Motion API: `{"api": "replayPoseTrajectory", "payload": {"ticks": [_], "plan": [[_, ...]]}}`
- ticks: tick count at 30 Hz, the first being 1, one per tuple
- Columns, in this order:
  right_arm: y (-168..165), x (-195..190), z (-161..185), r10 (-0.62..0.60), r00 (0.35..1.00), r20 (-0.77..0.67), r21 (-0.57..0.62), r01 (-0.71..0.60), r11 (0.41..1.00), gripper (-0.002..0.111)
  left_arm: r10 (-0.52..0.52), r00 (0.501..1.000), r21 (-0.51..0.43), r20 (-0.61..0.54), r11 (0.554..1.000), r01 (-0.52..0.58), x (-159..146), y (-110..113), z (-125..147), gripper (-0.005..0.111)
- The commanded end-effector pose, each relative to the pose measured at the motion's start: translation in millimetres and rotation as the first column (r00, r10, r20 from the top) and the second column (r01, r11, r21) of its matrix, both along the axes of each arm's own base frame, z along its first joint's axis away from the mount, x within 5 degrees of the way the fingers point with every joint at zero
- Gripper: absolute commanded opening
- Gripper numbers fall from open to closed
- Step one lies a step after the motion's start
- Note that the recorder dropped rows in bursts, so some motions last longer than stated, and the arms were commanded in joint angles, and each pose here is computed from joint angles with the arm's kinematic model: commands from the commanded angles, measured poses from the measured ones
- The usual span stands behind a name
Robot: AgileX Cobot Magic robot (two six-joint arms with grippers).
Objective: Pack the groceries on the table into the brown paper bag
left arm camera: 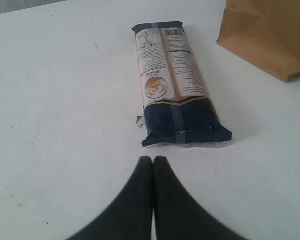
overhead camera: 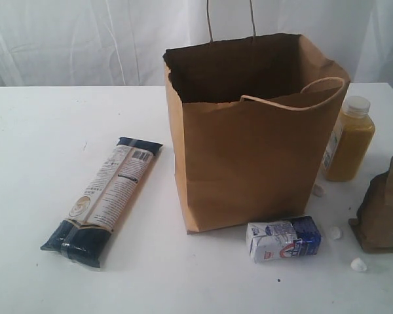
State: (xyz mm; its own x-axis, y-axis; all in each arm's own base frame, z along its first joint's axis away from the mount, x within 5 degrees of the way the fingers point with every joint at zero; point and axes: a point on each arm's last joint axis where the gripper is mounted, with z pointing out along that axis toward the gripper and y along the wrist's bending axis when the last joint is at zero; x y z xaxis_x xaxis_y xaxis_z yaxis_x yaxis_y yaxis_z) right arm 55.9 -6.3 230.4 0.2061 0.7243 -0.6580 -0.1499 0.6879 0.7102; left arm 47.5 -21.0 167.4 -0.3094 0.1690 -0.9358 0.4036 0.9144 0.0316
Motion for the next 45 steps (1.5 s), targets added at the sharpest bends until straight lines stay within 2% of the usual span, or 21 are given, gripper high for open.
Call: {"api": "replayPoseTrajectory", "payload": {"ticks": [1,2,3,7,9,11,12,14,16,18,22,24,28,31,33,34,36,38,41,45], "plan": [[0.5,0.3,-3.0,0.053,0.999,-0.003,0.197,-0.051,0.979,0.0,0.001,1.0,-0.007,-0.002,1.0,-0.001,-0.3,-0.1,-0.8,0.0],[1.9,0.5,-3.7,0.076,0.997,-0.021,0.227,-0.07,0.971,0.0,0.001,1.0,-0.007,-0.002,1.0,-0.001,-0.3,-0.1,-0.8,0.0],[3.4,0.1,-0.7,0.084,0.996,-0.029,0.19,-0.077,0.979,0.0,0.001,1.0,-0.007,-0.002,1.0,-0.001,-0.3,-0.1,-0.8,0.0],[9.7,-7.7,31.6,0.096,0.994,-0.05,-0.077,-0.1,0.992,0.0,0.001,1.0,-0.007,-0.002,1.0,-0.001,-0.3,-0.1,-0.8,0.0],[11.3,-16.8,57.2,0.104,0.992,-0.071,-0.169,-0.114,0.979,0.0,0.001,1.0,-0.007,-0.002,1.0,-0.001,-0.3,-0.1,-0.8,0.0],[12.8,-23.6,78.7,0.1,0.98,-0.175,-0.304,-0.151,0.941,0.0,0.001,1.0,-0.007,-0.002,1.0,-0.001,-0.3,-0.1,-0.8,0.0],[13.5,-24.9,86.4,0.089,0.97,-0.226,-0.392,-0.174,0.903,0.0,0.001,1.0,-0.007,-0.002,1.0,-0.001,-0.3,-0.1,-0.8,0.0],[14.7,-24.9,105.9,0.057,0.937,-0.346,-0.556,-0.254,0.791,0.0,0.001,1.0,-0.007,-0.002,1.0,-0.001,-0.3,-0.1,-0.8,0.0],[14.5,-20.1,126.8,0.021,0.904,-0.428,-0.635,-0.317,0.704,0.0,0.001,1.0,-0.007,-0.002,1.0,-0.001,-0.3,-0.1,-0.8,0.0],[11.6,-8.8,151.5,-0.05,0.859,-0.509,-0.677,-0.364,0.64,0.0,0.001,1.0,-0.007,-0.002,1.0,-0.001,-0.3,-0.1,-0.8,0.0],[-1.6,25.5,188.4,-0.297,0.727,-0.619,-0.768,-0.482,0.423,0.001,0.001,1.0,-0.007,-0.002,1.0,-0.001,-0.3,-0.1,-0.8,0.0],[-4.3,49.7,201.1,-0.38,0.67,-0.638,-0.77,-0.545,0.333,0.006,0.001,1.0,-0.007,-0.002,1.0,-0.001,-0.3,-0.1,-0.8,0.0],[2.5,94.0,214.9,-0.391,0.68,-0.62,-0.785,-0.545,0.295,0.024,0.001,1.0,-0.007,-0.002,1.0,-0.001,-0.3,-0.1,-0.8,0.0],[8.1,129.8,212.6,-0.387,0.655,-0.649,-0.761,-0.573,0.305,0.046,0.001,1.0,-0.007,-0.002,1.0,-0.001,-0.3,-0.1,-0.8,0.0],[4.6,151.8,205.3,-0.392,0.599,-0.698,-0.716,-0.582,0.386,0.061,0.001,1.0,-0.007,-0.002,1.0,-0.001,-0.3,-0.1,-0.8,0.0],[1.6,161.4,200.3,-0.387,0.568,-0.726,-0.687,-0.575,0.444,0.066,0.001,1.0,-0.007,-0.002,1.0,-0.001,-0.3,-0.1,-0.8,0.0],[-7.0,186.3,185.0,-0.35,0.511,-0.785,-0.61,-0.542,0.577,0.067,0.001,1.0,-0.007,-0.002,1.0,-0.001,-0.3,-0.1,-0.8,0.0],[-11.9,211.0,168.3,-0.278,0.492,-0.825,-0.542,-0.546,0.639,0.067,0.001,1.0,-0.007,-0.002,1.0,-0.001,-0.3,-0.1,-0.8,0.0],[-19.0,242.7,143.0,-0.238,0.465,-0.853,-0.489,-0.552,0.675,0.067,0.001,1.0,-0.007,-0.002,1.0,-0.001,-0.3,-0.1,-0.8,0.0],[-17.3,268.6,113.4,-0.198,0.413,-0.889,-0.431,-0.608,0.667,0.067,0.001,1.0,-0.007,-0.002,1.0,-0.001,-0.3,-0.1,-0.8,0.0]]}}
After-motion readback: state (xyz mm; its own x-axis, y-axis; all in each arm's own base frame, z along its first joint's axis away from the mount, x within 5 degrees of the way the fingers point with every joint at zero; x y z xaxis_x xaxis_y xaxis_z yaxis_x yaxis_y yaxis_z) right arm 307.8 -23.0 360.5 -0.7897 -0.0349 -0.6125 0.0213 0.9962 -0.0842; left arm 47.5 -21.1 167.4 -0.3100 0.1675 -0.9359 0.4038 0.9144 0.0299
